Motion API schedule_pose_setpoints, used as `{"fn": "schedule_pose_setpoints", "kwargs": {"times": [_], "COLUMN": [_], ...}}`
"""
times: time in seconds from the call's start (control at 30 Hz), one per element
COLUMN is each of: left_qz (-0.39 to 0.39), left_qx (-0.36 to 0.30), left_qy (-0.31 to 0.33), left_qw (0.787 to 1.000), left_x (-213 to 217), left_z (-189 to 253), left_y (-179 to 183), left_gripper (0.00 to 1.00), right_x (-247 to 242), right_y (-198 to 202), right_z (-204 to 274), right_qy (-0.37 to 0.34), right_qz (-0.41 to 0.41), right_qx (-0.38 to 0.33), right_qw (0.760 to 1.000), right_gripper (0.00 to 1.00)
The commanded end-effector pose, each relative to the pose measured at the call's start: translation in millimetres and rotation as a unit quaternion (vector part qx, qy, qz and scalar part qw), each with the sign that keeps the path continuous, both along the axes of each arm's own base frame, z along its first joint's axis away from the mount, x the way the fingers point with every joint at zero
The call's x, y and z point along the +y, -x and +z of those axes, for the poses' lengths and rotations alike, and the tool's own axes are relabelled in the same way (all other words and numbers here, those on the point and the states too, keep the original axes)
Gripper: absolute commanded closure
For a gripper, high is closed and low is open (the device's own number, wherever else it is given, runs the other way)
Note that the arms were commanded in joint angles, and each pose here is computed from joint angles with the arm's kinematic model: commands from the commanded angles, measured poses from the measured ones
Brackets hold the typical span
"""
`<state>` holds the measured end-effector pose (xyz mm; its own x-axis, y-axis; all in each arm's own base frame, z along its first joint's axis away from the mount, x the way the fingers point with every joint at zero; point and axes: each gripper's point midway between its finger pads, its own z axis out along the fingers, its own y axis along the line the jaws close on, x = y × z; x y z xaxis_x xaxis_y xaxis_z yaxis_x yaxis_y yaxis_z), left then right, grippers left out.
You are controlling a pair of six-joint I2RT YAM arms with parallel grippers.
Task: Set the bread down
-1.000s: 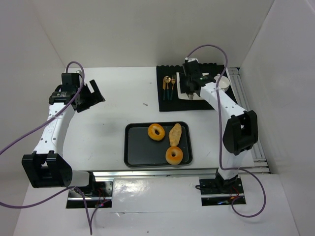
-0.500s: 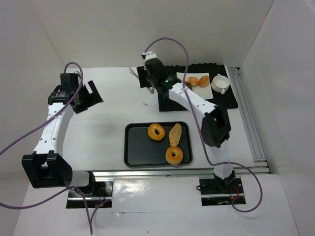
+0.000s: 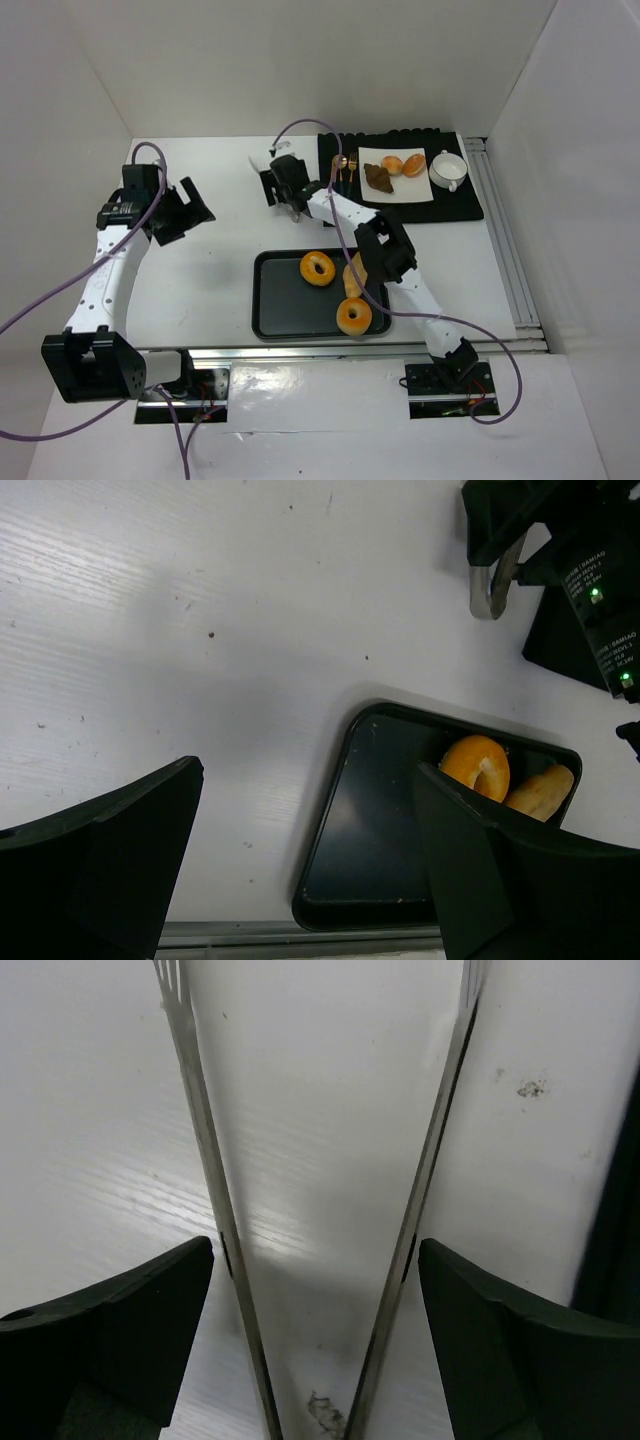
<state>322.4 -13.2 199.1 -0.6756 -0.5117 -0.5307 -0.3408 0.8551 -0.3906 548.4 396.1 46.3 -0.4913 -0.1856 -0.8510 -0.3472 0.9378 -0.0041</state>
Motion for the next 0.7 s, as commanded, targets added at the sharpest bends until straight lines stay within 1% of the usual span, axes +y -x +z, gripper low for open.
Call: {"fn": "schedule_pose_setpoints", "kwargs": {"times": [0.0,0.03,0.1,0.13,0.17,0.2,0.23,0.27,0.3,0.33,0.37,0.4,0.43,0.47,0.5,0.53,0.57,0.63,0.67], "left_qz": [-0.002,-0.002,-0.002,-0.005,-0.005,-0.005,-0.009,-0.009,-0.013,-0.013,-0.01,-0.007,-0.006,-0.006,-0.006,-0.012,-0.015,-0.02,-0.02], "left_qx": [-0.029,-0.029,-0.025,-0.03,-0.025,-0.025,-0.028,-0.036,-0.036,-0.047,-0.047,-0.055,-0.056,-0.06,-0.065,-0.06,-0.06,-0.056,-0.051], "left_qy": [0.019,0.019,0.013,0.009,0.01,0.01,0.007,0.006,0.002,0.001,-0.003,-0.007,-0.007,-0.007,-0.008,-0.002,0.002,0.007,0.008], "left_qw": [0.999,0.999,1.0,0.999,1.0,1.0,1.0,0.999,0.999,0.999,0.999,0.998,0.998,0.998,0.998,0.998,0.998,0.998,0.998], "left_x": [-6,-6,-4,-3,-3,-3,-3,-2,-2,-2,0,1,1,1,1,-2,-3,-6,-6], "left_z": [12,12,8,12,9,9,13,20,20,27,27,33,33,36,37,33,34,32,27], "left_y": [3,3,2,1,0,0,0,-3,-3,-3,-3,-3,-3,-2,-4,-2,-2,-3,-2], "left_gripper": [0.02,0.02,0.02,0.02,0.02,0.02,0.02,0.02,0.02,0.0,0.0,0.0,0.0,0.0,0.0,0.0,0.0,0.0,0.0], "right_x": [25,26,22,19,12,3,-3,-7,-19,-25,-36,-47,-55,-67,-80,-89,-100,-114,-130], "right_y": [-14,-14,-10,-6,-2,2,6,17,21,33,44,49,65,76,82,97,110,124,139], "right_z": [70,92,108,136,143,175,189,188,195,220,205,206,228,201,199,215,188,181,174], "right_qy": [-0.053,-0.069,-0.068,-0.078,-0.073,-0.084,-0.083,-0.068,-0.061,-0.065,-0.048,-0.037,-0.043,-0.018,-0.013,-0.022,-0.001,-0.004,0.004], "right_qz": [0.005,0.002,0.002,0.002,-0.007,-0.022,-0.027,-0.03,-0.05,-0.054,-0.065,-0.08,-0.079,-0.086,-0.11,-0.115,-0.118,-0.129,-0.138], "right_qx": [-0.07,-0.081,-0.08,-0.091,-0.084,-0.099,-0.102,-0.09,-0.09,-0.099,-0.074,-0.07,-0.078,-0.054,-0.053,-0.059,-0.034,-0.025,-0.019], "right_qw": [0.996,0.994,0.994,0.993,0.994,0.991,0.991,0.993,0.993,0.991,0.994,0.994,0.993,0.995,0.992,0.991,0.992,0.991,0.99], "right_gripper": [0.07,0.0,0.0,0.0,0.0,0.0,0.0,0.0,0.0,0.0,0.0,0.0,0.0,0.0,0.0,0.0,0.0,0.0,0.0]}}
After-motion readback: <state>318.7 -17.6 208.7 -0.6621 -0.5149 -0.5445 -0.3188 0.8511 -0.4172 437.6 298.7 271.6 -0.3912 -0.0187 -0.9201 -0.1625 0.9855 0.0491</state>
